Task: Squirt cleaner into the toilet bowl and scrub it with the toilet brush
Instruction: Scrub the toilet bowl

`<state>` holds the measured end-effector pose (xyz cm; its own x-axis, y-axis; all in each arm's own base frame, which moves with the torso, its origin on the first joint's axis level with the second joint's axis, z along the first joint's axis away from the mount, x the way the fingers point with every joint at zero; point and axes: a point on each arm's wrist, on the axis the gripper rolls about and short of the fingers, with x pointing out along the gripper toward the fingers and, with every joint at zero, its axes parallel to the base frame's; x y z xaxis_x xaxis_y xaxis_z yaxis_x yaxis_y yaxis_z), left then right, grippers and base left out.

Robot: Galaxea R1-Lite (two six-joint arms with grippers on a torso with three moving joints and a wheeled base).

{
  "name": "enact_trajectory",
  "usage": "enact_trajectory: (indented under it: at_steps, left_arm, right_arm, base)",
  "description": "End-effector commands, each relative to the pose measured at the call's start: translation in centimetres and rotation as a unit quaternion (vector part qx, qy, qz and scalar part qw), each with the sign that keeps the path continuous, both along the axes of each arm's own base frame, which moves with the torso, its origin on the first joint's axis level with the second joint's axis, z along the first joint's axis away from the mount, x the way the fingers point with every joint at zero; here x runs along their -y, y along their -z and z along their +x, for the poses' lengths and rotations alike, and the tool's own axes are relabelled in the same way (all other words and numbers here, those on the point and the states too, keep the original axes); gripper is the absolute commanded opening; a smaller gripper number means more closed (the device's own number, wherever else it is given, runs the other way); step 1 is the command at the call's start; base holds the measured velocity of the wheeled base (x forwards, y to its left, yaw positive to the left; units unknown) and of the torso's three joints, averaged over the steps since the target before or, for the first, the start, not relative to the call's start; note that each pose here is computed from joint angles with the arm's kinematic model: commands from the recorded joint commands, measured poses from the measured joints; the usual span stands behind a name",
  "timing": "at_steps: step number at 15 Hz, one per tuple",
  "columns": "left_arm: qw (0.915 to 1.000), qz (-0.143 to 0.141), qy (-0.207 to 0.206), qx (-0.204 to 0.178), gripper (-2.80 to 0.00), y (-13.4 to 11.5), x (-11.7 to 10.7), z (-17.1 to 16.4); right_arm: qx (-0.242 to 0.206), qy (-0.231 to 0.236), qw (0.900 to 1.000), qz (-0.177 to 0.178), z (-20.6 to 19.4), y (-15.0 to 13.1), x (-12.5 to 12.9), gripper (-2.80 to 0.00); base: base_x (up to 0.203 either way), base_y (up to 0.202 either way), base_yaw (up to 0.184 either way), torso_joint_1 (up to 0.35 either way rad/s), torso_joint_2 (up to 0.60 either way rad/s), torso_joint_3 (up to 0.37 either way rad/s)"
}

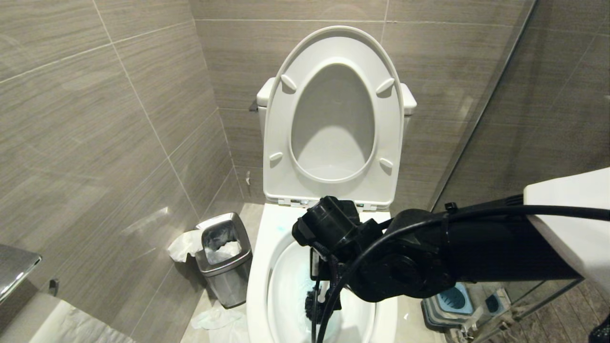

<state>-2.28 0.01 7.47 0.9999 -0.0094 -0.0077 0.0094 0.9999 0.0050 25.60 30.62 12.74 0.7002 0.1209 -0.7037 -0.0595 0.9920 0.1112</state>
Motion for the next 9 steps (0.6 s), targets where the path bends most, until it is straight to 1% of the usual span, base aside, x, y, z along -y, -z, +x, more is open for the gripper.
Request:
enact_trajectory:
  at_steps: [1, 4, 6, 7, 9]
  left_arm:
    - [1.0, 0.0, 0.0, -0.001, -2.8, 0.0, 0.0, 0.0]
    - [1.0, 0.0, 0.0, -0.001, -2.8, 0.0, 0.0, 0.0]
    - [1.0, 0.0, 0.0, -0.001, -2.8, 0.1, 0.0, 0.0]
    - [1.0, 0.0, 0.0, -0.001, -2.8, 0.1, 0.0, 0.0]
    - [1.0, 0.0, 0.0, -0.001, -2.8, 0.1, 0.0, 0.0]
  right_arm:
    - [-0.007, -0.008, 1.0, -0.001, 0.6, 1.5, -1.6, -2.8]
    - [0.011, -0.01, 1.0, 0.019, 2.4, 1.7, -3.9, -2.8]
    - [0.029, -0.009, 0.999, 0.029, 3.6, 1.4, -4.8, -2.8]
    - [0.037, -0.009, 0.999, 0.027, 4.3, 1.2, -4.9, -2.8]
    - [0.059, 0.021, 0.998, 0.009, 5.9, 1.0, -3.9, -2.8]
  base:
    - [0.0, 0.0, 0.0, 0.0, 0.0, 0.0]
    - [0.0, 0.0, 0.0, 0.0, 0.0, 0.0]
    - [0.0, 0.0, 0.0, 0.0, 0.0, 0.0]
    - [0.0, 0.0, 0.0, 0.0, 0.0, 0.0]
    - [0.0, 0.0, 0.0, 0.0, 0.0, 0.0]
